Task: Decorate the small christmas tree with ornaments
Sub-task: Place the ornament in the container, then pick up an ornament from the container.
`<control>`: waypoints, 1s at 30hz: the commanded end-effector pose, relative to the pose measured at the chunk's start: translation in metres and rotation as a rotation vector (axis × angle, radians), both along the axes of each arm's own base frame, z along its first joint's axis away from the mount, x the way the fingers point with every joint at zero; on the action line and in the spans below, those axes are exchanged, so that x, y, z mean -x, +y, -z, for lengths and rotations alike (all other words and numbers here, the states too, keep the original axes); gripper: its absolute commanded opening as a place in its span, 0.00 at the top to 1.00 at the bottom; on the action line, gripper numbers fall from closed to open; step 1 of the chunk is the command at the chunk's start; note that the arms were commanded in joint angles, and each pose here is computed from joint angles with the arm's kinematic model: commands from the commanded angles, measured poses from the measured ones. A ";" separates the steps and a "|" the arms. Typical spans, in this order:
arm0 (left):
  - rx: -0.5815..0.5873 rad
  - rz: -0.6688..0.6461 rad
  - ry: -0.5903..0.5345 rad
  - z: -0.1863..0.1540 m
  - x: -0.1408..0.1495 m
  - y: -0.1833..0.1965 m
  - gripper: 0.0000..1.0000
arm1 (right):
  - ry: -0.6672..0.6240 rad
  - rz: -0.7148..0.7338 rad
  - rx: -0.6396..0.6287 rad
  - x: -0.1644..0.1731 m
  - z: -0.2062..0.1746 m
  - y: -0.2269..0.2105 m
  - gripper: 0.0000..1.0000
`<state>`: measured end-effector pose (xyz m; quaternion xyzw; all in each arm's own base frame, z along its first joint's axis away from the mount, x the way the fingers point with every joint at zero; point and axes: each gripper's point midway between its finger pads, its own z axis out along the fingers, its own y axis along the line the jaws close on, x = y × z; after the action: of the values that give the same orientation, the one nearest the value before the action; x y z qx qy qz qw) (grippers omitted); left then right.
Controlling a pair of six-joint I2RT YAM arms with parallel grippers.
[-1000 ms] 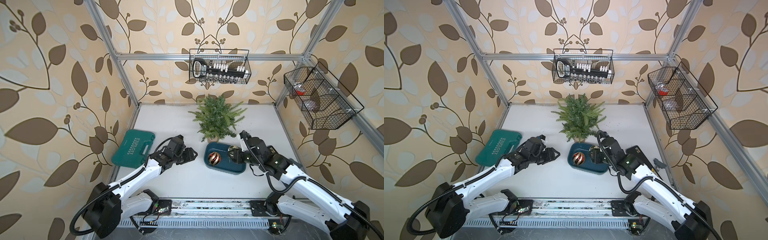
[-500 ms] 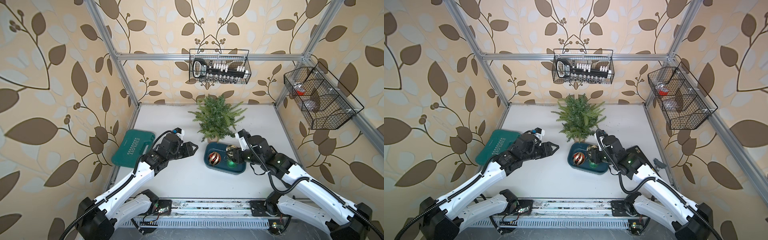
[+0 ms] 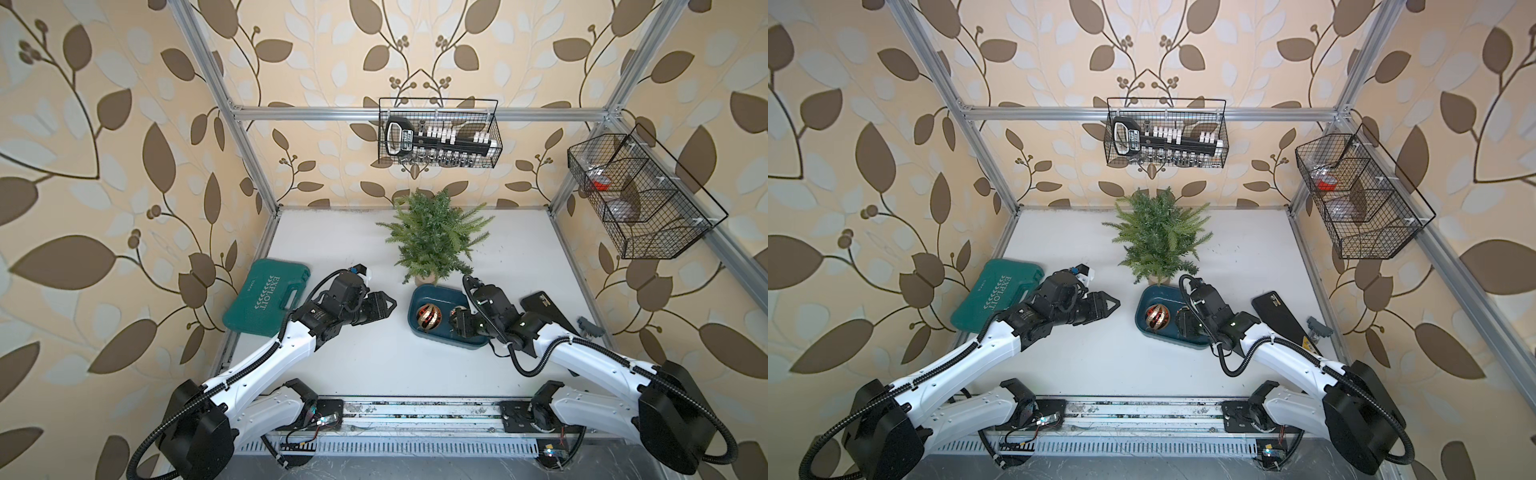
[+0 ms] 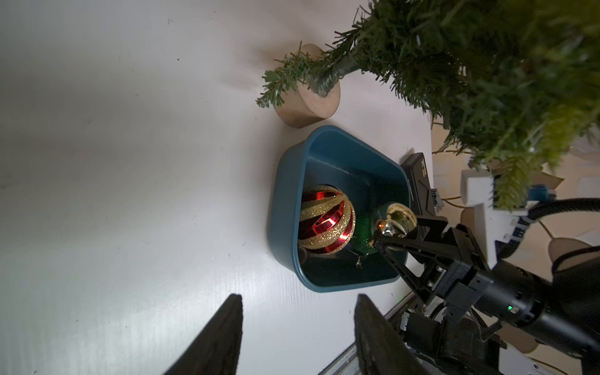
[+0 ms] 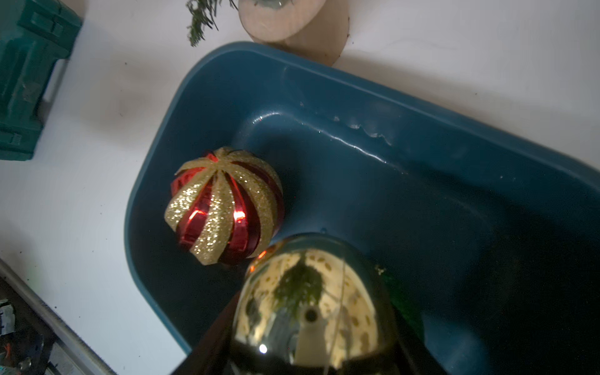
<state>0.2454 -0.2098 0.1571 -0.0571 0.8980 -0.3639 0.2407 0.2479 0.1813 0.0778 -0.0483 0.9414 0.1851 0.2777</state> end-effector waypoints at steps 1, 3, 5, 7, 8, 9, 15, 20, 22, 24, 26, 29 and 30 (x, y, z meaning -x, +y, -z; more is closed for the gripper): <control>0.025 0.011 -0.018 -0.004 -0.001 -0.005 0.44 | -0.036 0.038 0.003 -0.010 0.005 -0.002 0.43; 0.021 0.009 -0.017 -0.003 -0.002 -0.005 0.44 | -0.030 0.044 0.011 -0.011 0.009 -0.003 0.36; 0.020 0.010 -0.011 -0.001 -0.002 -0.005 0.44 | -0.028 0.061 0.024 -0.012 0.011 -0.006 0.27; 0.021 0.009 -0.010 0.000 -0.002 -0.005 0.43 | -0.040 0.073 0.027 -0.015 0.008 -0.008 0.25; 0.021 0.011 -0.010 0.001 -0.002 -0.006 0.44 | -0.046 0.085 0.031 -0.016 0.006 -0.010 0.25; 0.019 0.011 -0.009 0.001 -0.002 -0.006 0.44 | -0.052 0.092 0.029 -0.017 0.004 -0.012 0.25; 0.016 0.009 0.000 0.005 -0.002 -0.005 0.43 | -0.058 0.088 0.058 -0.019 0.001 -0.016 0.31; 0.017 0.008 0.005 0.007 -0.002 -0.006 0.43 | -0.037 0.061 0.088 -0.021 0.005 -0.014 0.29; 0.017 0.007 0.006 0.008 -0.002 -0.006 0.43 | -0.023 0.051 0.096 -0.022 0.008 -0.011 0.28; 0.015 0.005 0.010 0.009 -0.002 -0.006 0.43 | -0.008 0.038 0.102 -0.022 0.010 -0.009 0.27; 0.014 0.005 0.011 0.010 -0.002 -0.006 0.43 | 0.018 0.021 0.117 -0.020 0.015 -0.008 0.27; 0.013 0.002 0.013 0.010 -0.002 -0.005 0.43 | 0.055 0.006 0.140 -0.016 0.022 -0.008 0.28; 0.013 0.001 0.013 0.010 -0.002 -0.005 0.43 | 0.069 0.001 0.150 -0.014 0.024 -0.009 0.28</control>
<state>0.2471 -0.2111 0.1449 -0.0611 0.9023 -0.3588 0.2311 0.2665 0.1717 0.0546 -0.0469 0.9564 0.1223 0.2609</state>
